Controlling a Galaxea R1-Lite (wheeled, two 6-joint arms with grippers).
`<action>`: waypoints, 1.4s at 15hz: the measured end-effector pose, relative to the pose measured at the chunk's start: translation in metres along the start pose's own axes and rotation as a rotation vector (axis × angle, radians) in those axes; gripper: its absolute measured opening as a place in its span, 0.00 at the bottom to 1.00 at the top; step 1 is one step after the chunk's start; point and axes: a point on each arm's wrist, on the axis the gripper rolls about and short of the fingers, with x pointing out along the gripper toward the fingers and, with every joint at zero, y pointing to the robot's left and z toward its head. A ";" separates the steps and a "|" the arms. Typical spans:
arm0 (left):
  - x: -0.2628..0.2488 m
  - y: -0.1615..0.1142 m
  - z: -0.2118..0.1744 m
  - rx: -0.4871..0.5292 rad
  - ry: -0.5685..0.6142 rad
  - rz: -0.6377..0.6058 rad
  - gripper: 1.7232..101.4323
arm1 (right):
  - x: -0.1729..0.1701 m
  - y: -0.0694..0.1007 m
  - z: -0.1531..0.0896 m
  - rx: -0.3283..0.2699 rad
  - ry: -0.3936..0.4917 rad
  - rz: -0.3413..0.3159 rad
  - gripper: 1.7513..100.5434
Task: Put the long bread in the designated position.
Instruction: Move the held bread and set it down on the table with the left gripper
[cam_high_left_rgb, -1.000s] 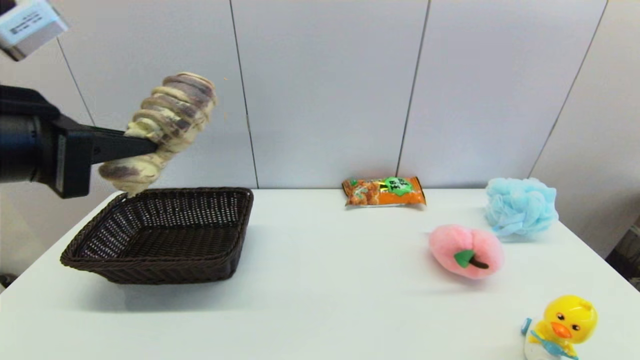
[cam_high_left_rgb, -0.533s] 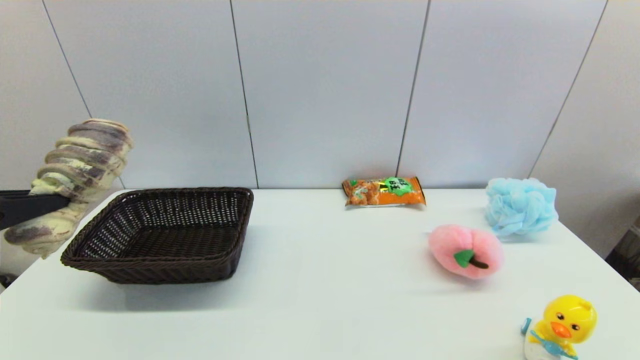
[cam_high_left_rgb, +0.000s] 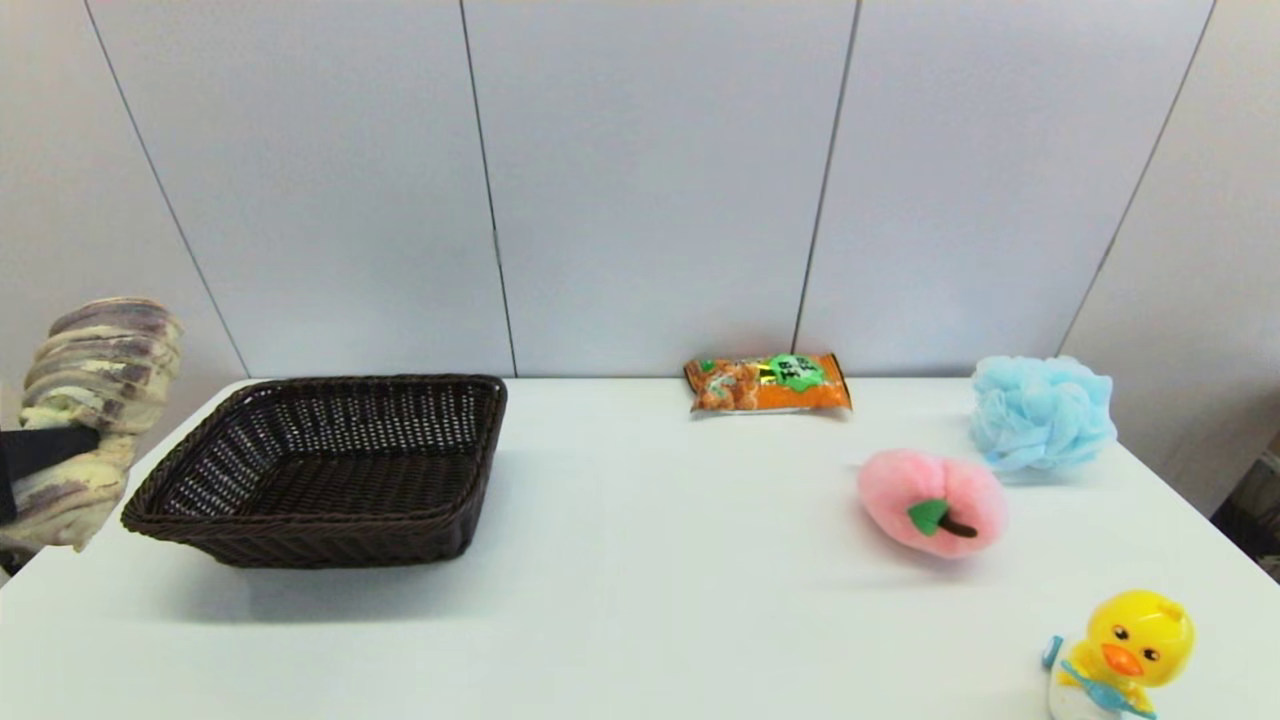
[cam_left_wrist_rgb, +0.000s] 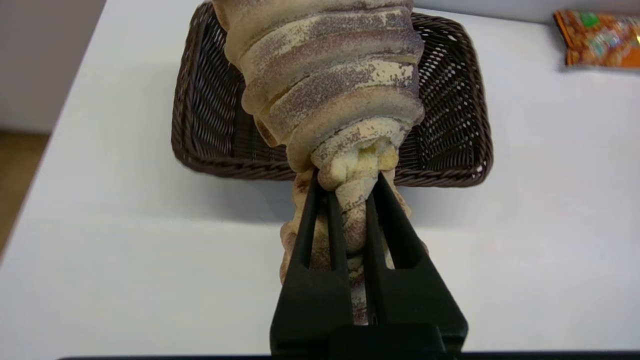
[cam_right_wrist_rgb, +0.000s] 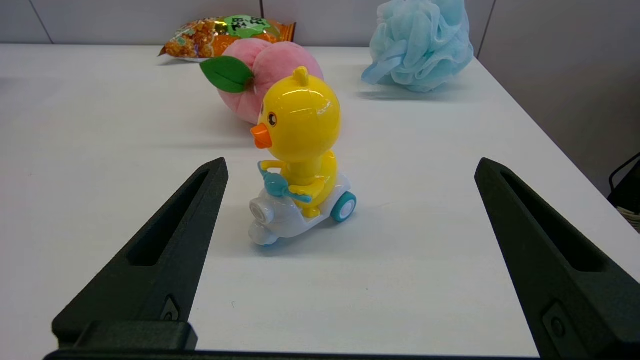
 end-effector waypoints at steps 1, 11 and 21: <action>0.003 0.000 -0.001 -0.047 0.007 0.027 0.07 | 0.000 0.000 0.000 0.000 0.000 0.000 0.97; 0.028 0.008 -0.014 -0.432 0.051 0.520 0.07 | 0.000 0.000 0.000 0.000 0.000 0.000 0.97; 0.048 -0.012 -0.021 -0.382 0.209 0.423 0.07 | 0.000 0.000 0.000 -0.001 0.000 0.000 0.97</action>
